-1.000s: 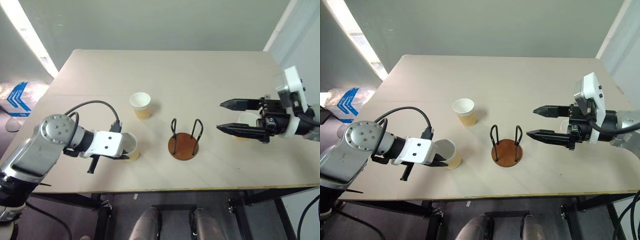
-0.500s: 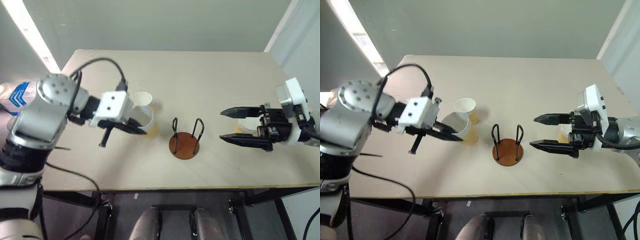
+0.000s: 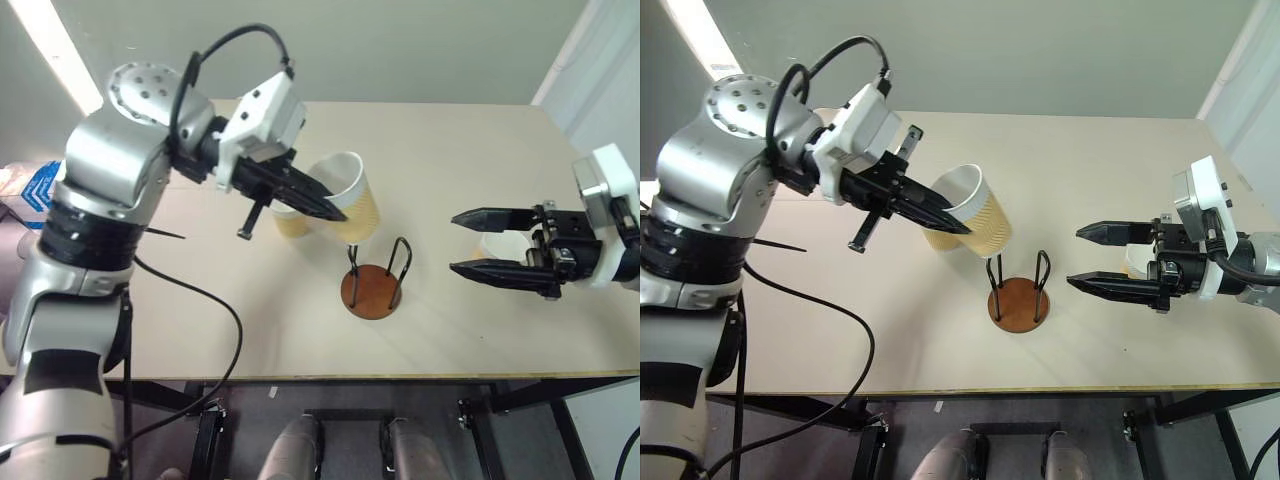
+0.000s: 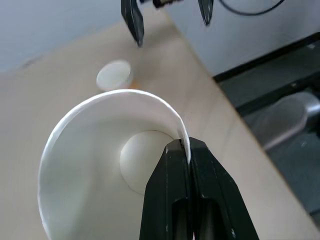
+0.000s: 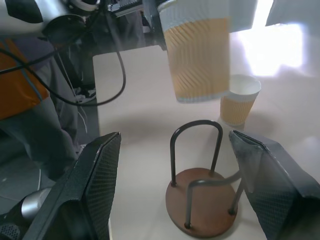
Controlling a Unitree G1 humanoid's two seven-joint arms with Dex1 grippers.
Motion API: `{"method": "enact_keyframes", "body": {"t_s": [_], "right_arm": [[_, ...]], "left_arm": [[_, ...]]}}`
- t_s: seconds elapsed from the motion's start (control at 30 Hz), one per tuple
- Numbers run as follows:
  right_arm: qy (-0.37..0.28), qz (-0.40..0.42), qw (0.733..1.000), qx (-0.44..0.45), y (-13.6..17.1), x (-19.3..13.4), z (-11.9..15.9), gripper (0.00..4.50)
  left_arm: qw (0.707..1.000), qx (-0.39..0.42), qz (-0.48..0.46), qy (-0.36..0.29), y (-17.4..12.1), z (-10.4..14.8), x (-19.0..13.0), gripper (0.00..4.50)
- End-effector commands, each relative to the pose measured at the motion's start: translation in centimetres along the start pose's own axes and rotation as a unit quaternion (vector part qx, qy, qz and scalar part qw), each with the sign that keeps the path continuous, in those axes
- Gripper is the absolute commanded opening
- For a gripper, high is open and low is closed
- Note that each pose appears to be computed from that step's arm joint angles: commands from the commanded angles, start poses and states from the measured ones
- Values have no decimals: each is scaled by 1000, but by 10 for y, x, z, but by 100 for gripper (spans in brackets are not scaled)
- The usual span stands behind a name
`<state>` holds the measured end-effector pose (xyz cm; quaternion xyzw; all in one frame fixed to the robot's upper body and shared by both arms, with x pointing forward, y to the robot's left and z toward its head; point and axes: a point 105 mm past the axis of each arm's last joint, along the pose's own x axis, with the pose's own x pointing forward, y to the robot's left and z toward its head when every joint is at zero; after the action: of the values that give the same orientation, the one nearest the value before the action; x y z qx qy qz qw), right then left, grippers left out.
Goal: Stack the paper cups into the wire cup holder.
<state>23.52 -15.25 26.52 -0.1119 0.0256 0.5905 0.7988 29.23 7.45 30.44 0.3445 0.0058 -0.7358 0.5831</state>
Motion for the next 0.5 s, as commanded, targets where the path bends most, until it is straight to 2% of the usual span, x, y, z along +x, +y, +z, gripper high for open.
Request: {"method": "enact_keyframes", "body": {"t_s": [0.03, 0.23, 0.5], "right_arm": [[-4, -28, 999, -28, 1, -10, 11, 365], [-6, -88, 995, -37, -3, -30, 16, 365], [-8, -111, 993, -33, 6, -30, 13, 365]], "left_arm": [[999, 34, -33, 5, 0, 6, 6, 2], [996, 52, -65, 16, 7, -4, 27, 2], [992, 73, -96, 25, 10, -12, 51, 2]]}}
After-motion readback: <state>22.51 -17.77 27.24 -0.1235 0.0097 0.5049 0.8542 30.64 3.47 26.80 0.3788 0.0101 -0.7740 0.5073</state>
